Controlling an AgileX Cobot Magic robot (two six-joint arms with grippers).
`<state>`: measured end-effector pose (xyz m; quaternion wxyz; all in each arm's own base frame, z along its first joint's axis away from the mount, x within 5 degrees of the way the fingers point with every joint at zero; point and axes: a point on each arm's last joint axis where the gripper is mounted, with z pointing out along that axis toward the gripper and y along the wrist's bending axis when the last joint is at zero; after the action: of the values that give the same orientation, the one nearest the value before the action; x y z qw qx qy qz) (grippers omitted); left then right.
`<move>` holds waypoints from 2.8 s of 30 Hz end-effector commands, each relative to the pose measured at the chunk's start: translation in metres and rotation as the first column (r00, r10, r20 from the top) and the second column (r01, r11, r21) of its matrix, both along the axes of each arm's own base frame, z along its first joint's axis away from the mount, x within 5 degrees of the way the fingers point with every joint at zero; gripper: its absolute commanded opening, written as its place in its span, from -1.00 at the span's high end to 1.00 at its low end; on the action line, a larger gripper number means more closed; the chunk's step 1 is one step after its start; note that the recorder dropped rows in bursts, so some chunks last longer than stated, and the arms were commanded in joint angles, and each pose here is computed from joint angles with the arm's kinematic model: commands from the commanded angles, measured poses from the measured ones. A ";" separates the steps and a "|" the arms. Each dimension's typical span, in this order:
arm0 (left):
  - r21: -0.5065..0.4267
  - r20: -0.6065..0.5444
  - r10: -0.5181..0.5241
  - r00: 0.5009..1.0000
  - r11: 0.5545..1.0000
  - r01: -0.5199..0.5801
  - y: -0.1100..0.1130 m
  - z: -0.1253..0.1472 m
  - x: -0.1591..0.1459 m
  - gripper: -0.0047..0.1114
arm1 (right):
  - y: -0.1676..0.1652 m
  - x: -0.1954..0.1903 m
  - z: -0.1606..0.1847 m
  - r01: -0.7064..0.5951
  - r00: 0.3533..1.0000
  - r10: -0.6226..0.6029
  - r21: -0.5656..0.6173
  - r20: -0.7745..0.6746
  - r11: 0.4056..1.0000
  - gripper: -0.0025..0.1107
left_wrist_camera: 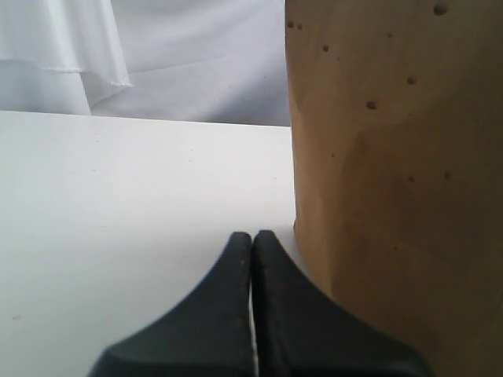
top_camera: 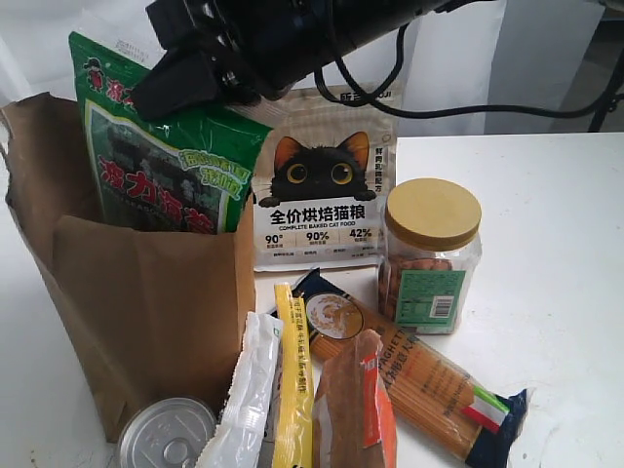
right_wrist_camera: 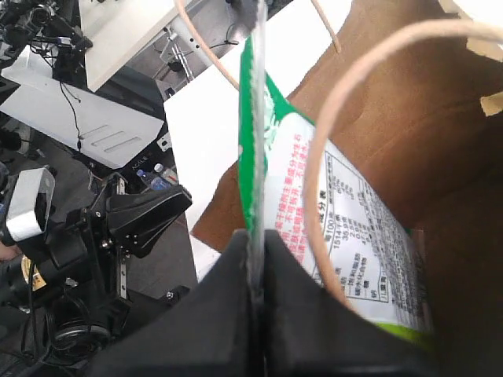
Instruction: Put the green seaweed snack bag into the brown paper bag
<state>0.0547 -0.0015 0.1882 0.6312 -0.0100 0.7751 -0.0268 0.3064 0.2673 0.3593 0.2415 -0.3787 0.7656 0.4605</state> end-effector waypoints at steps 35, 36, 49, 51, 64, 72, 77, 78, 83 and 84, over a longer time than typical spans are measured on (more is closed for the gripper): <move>-0.002 0.009 -0.005 1.000 1.000 0.005 0.000 -0.001 0.000 0.91 | -0.074 -0.021 0.084 0.064 0.997 -0.070 0.210 0.023 0.976 0.30; -0.002 0.009 -0.005 1.000 1.000 0.005 0.000 -0.001 0.000 0.91 | -0.083 -0.021 0.088 0.087 0.994 -0.098 0.202 0.047 0.976 0.36; -0.002 0.009 -0.005 1.000 1.000 0.005 0.000 -0.001 0.000 0.91 | -0.152 -0.038 0.119 0.488 0.810 -0.461 0.019 0.363 0.873 0.96; -0.002 0.009 -0.005 1.000 1.000 0.005 0.000 -0.001 0.000 0.91 | -0.157 -0.043 0.116 0.528 0.776 -0.500 0.037 0.385 0.848 0.96; -0.002 0.009 -0.005 1.000 1.000 0.005 0.000 -0.001 0.000 0.91 | -0.184 -0.066 0.047 0.726 0.592 -0.686 0.091 0.423 0.682 0.96; -0.002 0.009 -0.005 1.000 1.000 0.005 0.000 -0.001 0.000 0.91 | -0.200 -0.079 0.018 0.812 0.449 -0.775 0.158 0.444 0.561 0.96; -0.002 0.009 -0.005 1.000 1.000 0.005 0.000 -0.001 0.000 0.91 | -0.209 -0.095 -0.002 0.831 0.397 -0.784 0.175 0.478 0.528 0.96; -0.002 0.009 -0.005 1.000 1.000 0.005 0.000 -0.001 0.000 0.91 | -0.210 -0.098 -0.004 0.827 0.398 -0.764 0.162 0.507 0.538 0.96; -0.002 0.009 -0.005 1.000 1.000 0.005 0.000 -0.001 0.000 0.91 | -0.212 -0.106 -0.003 0.819 0.396 -0.747 0.163 0.535 0.550 0.96; -0.002 0.009 -0.005 1.000 1.000 0.005 0.000 -0.001 0.000 0.91 | -0.212 -0.107 -0.002 0.818 0.392 -0.745 0.166 0.540 0.551 0.96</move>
<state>0.0547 -0.0015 0.1882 0.6312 -0.0100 0.7751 -0.0268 0.2027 0.0585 0.3532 0.5996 -0.0967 0.7843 0.1269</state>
